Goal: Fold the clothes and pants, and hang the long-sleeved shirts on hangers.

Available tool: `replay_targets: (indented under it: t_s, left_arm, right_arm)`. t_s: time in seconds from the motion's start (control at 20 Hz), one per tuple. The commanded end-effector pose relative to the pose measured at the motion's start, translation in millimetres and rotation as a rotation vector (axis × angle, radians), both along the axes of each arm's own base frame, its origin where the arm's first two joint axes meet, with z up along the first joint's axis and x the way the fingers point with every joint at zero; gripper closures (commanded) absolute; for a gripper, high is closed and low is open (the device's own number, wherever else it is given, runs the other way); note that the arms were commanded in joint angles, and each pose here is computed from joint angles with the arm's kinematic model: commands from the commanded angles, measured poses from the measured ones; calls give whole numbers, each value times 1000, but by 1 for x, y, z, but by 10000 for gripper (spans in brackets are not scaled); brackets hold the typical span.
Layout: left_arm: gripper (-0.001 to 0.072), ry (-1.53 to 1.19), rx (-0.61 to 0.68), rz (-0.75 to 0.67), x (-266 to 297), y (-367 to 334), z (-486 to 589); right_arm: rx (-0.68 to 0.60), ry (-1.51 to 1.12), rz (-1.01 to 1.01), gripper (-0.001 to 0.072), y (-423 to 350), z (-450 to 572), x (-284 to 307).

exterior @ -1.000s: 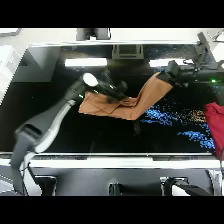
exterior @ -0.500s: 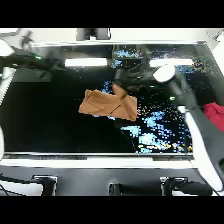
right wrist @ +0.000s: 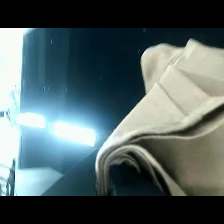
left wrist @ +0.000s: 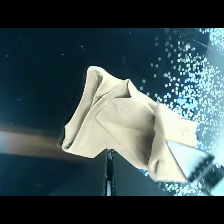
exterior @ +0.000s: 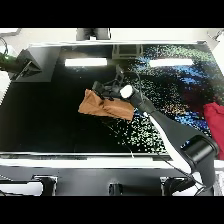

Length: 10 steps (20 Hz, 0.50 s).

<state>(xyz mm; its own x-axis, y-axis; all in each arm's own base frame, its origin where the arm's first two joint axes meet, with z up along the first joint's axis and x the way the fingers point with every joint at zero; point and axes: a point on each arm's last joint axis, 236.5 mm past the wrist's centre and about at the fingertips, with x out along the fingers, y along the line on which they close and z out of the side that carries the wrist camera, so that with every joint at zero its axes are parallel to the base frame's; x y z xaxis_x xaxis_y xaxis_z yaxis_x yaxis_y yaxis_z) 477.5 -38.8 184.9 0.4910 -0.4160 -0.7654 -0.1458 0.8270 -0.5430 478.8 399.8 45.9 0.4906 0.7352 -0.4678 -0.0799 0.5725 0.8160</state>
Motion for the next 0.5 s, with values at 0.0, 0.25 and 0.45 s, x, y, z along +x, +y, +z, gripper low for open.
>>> replay_targets:
  t_s: [0.0, 0.25, 0.45]
  left_arm:
    - [690, 1, 11, -7, -2, 5, -1]
    - [690, 2, 11, -7, -1, 5, -2]
    - [690, 2, 11, -8, -1, 5, -2]
  right_arm:
    - [20, -9, -81, 682, 1, -15, 19]
    - [48, -8, -78, 411, 15, -17, 33]
    - [69, -4, -11, 243, 16, 9, 19]
